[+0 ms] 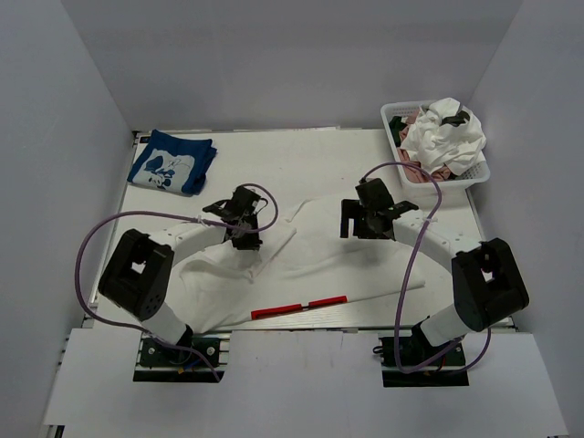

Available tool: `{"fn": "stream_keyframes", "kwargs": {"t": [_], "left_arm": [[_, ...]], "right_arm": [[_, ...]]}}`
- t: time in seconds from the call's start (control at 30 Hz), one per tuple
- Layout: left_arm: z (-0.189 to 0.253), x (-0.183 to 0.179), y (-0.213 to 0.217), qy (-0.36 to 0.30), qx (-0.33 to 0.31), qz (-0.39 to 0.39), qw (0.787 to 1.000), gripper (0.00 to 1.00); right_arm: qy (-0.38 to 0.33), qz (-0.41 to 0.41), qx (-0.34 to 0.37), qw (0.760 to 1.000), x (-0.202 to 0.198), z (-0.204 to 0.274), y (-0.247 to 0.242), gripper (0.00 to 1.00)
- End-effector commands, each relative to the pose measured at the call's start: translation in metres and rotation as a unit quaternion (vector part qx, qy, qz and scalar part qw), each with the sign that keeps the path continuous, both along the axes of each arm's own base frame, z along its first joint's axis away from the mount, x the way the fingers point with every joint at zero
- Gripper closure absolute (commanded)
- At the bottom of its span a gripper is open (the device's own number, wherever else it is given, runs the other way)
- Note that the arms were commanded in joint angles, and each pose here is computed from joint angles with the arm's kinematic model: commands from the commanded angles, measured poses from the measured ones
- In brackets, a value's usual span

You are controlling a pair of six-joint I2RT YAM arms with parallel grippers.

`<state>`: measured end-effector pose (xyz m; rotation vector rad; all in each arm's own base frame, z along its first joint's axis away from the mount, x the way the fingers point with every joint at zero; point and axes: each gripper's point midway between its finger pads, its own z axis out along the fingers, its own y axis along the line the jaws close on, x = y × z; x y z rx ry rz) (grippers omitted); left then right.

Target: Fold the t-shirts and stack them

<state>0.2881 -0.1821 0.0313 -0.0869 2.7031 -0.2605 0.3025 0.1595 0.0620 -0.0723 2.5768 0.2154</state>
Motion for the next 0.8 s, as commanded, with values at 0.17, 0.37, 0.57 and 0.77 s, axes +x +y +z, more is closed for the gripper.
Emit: {"fn": "stream_keyframes", "kwargs": {"t": [0.17,0.37,0.57,0.77], "left_arm": [[0.054,0.016,-0.018,-0.076,-0.059,-0.029,0.995,1.00],[0.062,0.019,-0.008,-0.095,-0.041,-0.014,0.995,1.00],[0.084,0.047,0.026,-0.163,0.037,0.029,0.986,1.00],[0.119,0.122,0.058,-0.254,0.178,0.031,0.950,1.00]], "right_arm": [[-0.004,-0.023,-0.028,0.999,0.002,-0.004,-0.014,0.10],[-0.005,-0.022,-0.032,0.999,0.000,-0.004,-0.016,0.10],[-0.004,-0.023,-0.031,0.999,-0.002,-0.007,-0.016,0.10],[-0.009,-0.034,-0.046,0.998,0.004,-0.007,-0.023,0.10]]}}
